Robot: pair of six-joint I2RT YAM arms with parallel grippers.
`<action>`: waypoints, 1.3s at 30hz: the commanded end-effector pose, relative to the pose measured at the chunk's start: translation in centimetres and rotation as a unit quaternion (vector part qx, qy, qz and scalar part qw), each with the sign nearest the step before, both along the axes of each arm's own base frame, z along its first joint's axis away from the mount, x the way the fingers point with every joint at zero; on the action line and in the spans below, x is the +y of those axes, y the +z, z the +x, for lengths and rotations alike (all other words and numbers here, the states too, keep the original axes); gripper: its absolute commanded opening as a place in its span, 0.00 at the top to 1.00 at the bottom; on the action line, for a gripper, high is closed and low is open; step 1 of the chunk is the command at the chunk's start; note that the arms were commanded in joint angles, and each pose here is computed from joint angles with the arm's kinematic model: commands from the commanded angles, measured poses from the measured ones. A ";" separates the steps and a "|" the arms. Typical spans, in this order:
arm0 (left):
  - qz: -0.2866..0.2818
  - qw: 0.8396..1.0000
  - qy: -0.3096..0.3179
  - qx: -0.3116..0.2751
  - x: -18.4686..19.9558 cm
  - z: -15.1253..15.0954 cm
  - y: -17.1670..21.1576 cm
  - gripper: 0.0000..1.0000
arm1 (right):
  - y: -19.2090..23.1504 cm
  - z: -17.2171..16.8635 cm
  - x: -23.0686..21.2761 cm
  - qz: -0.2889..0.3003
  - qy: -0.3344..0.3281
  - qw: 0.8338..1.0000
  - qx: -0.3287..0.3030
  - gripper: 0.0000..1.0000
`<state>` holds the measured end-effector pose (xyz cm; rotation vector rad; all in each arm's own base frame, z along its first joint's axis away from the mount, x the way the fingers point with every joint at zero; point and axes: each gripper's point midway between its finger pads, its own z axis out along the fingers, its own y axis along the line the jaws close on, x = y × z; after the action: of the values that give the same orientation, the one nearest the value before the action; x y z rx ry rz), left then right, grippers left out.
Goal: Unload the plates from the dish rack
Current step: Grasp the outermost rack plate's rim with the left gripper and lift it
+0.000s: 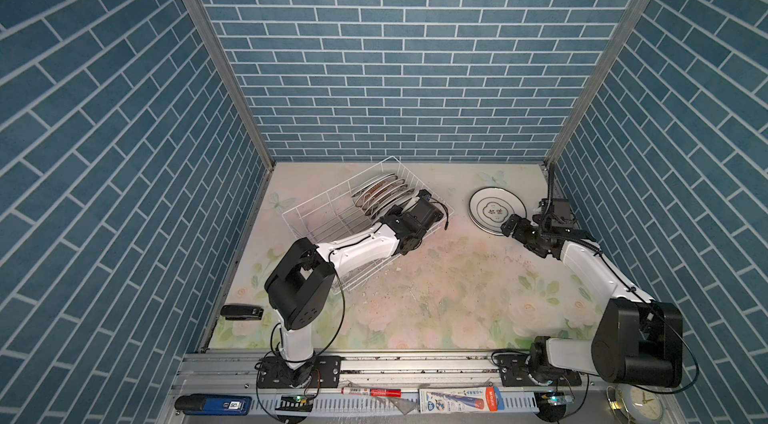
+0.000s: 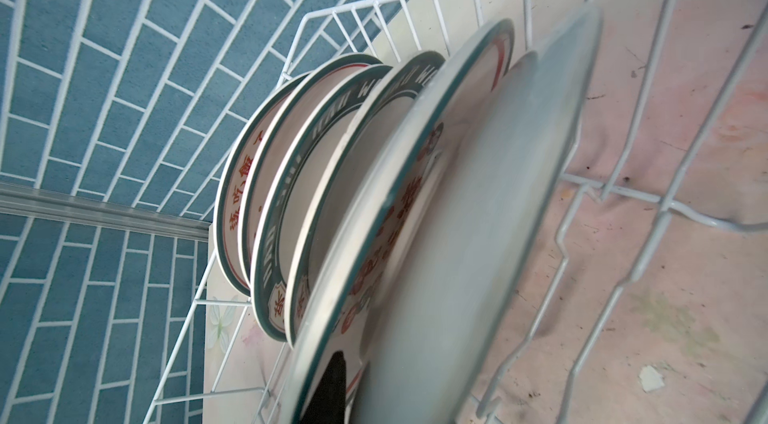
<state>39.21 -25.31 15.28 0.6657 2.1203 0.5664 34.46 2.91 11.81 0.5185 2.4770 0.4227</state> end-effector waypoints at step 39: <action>0.017 0.999 -0.034 -0.039 -1.9 -2.5 2.5 1.00 | -0.2 0.2 1.0 0.022 0.023 0.999 -0.006 0.01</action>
<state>38.09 -25.78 16.23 0.6905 2.0446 0.6314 34.67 3.75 11.95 0.4935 2.4707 0.4868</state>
